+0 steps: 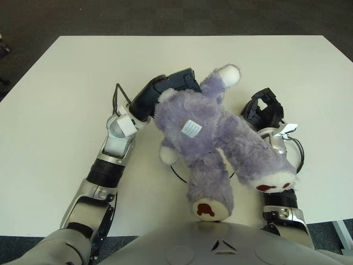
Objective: Put the doll into the plate.
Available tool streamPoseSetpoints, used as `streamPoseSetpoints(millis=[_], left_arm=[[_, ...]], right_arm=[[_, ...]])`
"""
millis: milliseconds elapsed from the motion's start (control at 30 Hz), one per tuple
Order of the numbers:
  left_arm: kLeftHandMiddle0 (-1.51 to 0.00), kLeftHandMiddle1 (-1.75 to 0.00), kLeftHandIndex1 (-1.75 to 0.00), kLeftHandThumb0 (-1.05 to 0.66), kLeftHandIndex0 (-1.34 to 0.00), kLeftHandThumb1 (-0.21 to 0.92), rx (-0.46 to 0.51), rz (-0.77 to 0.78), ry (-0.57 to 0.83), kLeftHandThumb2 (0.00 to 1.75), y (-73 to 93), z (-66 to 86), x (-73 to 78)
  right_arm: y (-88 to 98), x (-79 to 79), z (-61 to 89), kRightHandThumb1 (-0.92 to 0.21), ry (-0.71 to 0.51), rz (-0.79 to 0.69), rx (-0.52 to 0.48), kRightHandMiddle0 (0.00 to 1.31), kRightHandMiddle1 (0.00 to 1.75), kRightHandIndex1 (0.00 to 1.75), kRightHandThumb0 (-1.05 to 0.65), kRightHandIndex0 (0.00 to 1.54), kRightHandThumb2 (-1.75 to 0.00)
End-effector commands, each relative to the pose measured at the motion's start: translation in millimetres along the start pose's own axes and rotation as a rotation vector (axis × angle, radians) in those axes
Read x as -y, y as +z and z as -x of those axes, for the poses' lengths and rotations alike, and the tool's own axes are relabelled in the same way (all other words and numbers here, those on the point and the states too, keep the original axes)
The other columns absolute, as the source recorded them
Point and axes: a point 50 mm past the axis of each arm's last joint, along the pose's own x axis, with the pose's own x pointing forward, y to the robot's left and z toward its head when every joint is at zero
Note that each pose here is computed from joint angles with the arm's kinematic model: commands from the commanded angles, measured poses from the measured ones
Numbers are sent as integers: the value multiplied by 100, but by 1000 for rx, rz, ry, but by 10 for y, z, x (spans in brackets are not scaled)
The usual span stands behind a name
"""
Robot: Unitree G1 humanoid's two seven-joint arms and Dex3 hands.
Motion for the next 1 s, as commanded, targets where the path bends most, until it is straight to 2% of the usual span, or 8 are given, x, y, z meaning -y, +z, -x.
streamPoseSetpoints(millis=[0, 800, 867, 967], left_arm=[[-79, -170, -175, 0, -53, 10, 14, -33, 29, 156, -6, 16, 11], [-79, -171, -175, 0, -53, 11, 20, -43, 34, 155, -17, 19, 17], [-79, -170, -175, 0, -54, 11, -12, -227, -110, 155, -117, -6, 11], [-79, -168, -175, 0, -55, 10, -44, -284, -179, 155, -184, -26, 4]], right_arm=[[-389, 46, 206, -37, -68, -41, -173, 57, 175, 175, -47, 91, -126], [-388, 41, 207, -36, -69, -43, -170, 58, 175, 175, -47, 91, -127], [-400, 46, 199, -36, -68, -44, -184, 58, 175, 175, -47, 91, -127], [-402, 54, 193, -36, -68, -41, -191, 58, 175, 175, -47, 91, -127]])
